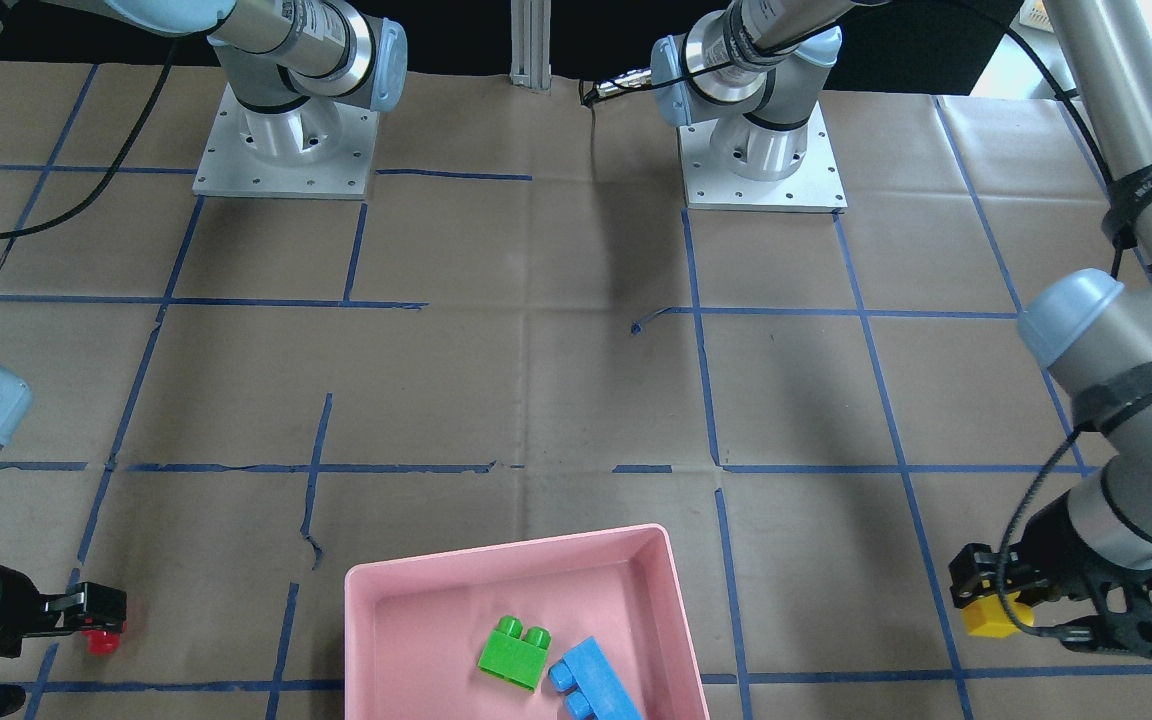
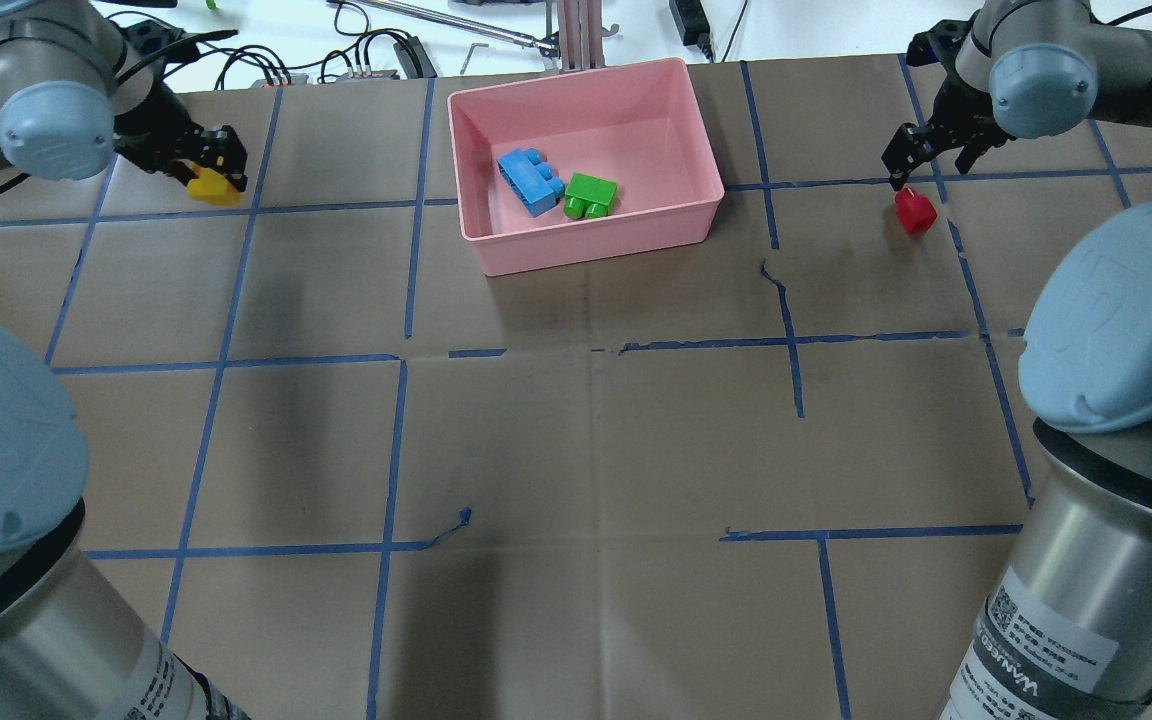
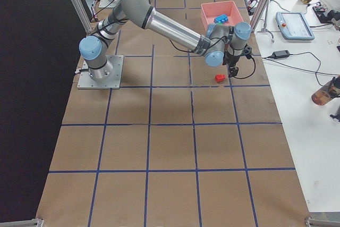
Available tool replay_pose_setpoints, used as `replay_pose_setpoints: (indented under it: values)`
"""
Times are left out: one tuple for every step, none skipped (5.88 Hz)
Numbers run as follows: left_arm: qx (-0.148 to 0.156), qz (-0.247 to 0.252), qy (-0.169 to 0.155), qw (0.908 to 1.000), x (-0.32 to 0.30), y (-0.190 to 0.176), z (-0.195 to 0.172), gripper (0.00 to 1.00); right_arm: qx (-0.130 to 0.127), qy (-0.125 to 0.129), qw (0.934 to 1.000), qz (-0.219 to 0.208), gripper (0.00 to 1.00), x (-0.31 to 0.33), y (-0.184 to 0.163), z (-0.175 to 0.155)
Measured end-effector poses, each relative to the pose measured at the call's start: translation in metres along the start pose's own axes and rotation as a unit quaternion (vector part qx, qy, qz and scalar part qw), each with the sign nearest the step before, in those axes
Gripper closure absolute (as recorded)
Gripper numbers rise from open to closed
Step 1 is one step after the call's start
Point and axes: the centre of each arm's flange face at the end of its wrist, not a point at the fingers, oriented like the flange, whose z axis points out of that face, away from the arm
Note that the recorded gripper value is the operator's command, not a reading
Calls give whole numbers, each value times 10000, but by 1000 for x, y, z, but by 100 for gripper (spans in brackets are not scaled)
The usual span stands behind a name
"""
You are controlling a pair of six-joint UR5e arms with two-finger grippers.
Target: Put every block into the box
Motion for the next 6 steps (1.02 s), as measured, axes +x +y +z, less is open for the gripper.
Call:
replay_pose_setpoints:
  values:
    - [189, 603, 22, 9980, 85, -27, -17, 100, -114, -39, 9999, 11, 35, -1, 3, 14]
    - [302, 1191, 113, 9924, 173, -40, -20, 100, -189, -79, 9998, 23, 58, -2, 5, 24]
    - [293, 1686, 213, 9850, 248, -39, -10, 58, -217, -98, 9997, 37, 75, -2, 5, 29]
    - [233, 1979, 243, 9796, 290, -32, 0, 1, -159, -76, 9998, 53, 85, -1, 3, 26]
    - [181, 2088, 238, 9775, 305, -29, 4, 0, -11, -12, 10000, 51, 90, 0, 0, 21]
    - [151, 2118, 230, 9769, 308, -25, -3, 0, 116, 40, 9999, 36, 90, 1, -3, 17]
